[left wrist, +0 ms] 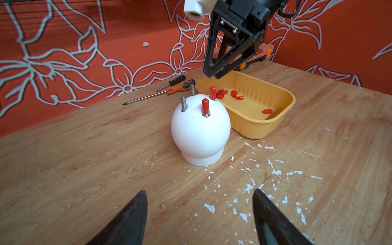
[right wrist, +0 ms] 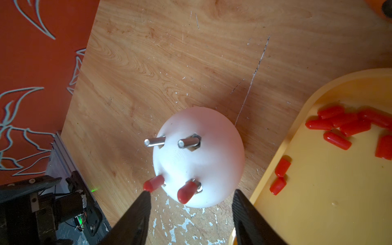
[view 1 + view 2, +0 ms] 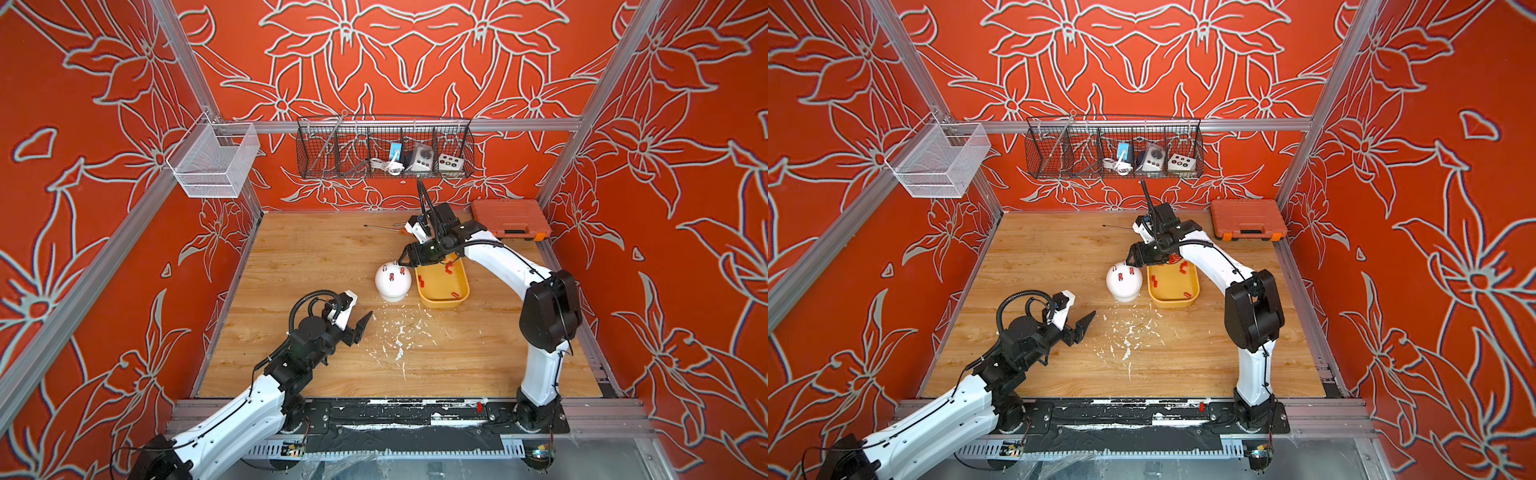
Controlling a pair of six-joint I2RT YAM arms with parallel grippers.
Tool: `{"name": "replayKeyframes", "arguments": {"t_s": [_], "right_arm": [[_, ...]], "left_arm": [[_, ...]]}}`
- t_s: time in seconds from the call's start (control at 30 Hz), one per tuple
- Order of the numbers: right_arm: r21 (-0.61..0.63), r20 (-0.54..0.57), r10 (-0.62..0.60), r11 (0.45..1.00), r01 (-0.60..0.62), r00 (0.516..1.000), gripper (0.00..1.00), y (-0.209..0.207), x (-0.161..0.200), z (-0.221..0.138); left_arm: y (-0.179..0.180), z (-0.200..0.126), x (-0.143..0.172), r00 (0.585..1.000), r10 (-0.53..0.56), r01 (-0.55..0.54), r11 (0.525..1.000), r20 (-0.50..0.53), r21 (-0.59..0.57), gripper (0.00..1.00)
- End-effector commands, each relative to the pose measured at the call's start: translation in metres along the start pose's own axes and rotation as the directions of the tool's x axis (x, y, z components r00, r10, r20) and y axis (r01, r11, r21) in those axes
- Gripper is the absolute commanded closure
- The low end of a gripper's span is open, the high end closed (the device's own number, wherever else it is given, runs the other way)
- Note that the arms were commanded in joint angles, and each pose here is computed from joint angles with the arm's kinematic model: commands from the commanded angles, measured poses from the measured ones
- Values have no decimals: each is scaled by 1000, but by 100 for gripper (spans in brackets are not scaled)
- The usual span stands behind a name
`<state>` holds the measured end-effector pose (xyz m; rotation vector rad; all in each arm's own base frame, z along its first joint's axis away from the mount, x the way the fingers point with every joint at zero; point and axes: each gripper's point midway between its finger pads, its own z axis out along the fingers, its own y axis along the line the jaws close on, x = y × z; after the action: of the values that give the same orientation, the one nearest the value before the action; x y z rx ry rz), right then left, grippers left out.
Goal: Cover the protruding screws with screw protection sleeves
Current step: Adjust the screw protection sleeve on the screw.
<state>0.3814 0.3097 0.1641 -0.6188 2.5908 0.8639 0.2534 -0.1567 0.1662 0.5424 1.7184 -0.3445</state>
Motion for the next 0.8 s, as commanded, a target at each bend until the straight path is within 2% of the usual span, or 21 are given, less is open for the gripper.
{"name": "replayKeyframes", "arguments": {"t_s": [0.0, 0.23, 0.43, 0.53, 0.63, 0.7, 0.77], "right_arm": [[41, -39, 23, 999, -22, 999, 39, -18, 7, 16], [25, -37, 32, 999, -31, 999, 40, -17, 5, 20], [-15, 33, 0, 1000, 1, 999, 35, 5, -12, -9], [35, 116, -30, 999, 26, 993, 34, 4, -22, -31], [113, 194, -36, 993, 14, 980, 35, -17, -30, -49], [210, 243, -55, 978, 3, 969, 37, -44, -33, -57], [243, 236, -156, 965, 97, 959, 40, -58, -33, -56]], "left_arm": [[1, 1, -9, 1000, -11, 11, 1000, 26, 0, 24], [2, 1, -12, 999, -20, 20, 1000, 35, -4, 24], [7, -8, -29, 995, -61, 63, 998, 84, -29, 23], [20, -17, -43, 983, -122, 135, 987, 139, -87, 19], [38, -23, -58, 963, -196, 227, 960, 185, -165, 14], [44, -21, -68, 956, -233, 266, 946, 178, -187, 10], [41, -12, -76, 954, -267, 286, 945, 134, -159, 10]]}}
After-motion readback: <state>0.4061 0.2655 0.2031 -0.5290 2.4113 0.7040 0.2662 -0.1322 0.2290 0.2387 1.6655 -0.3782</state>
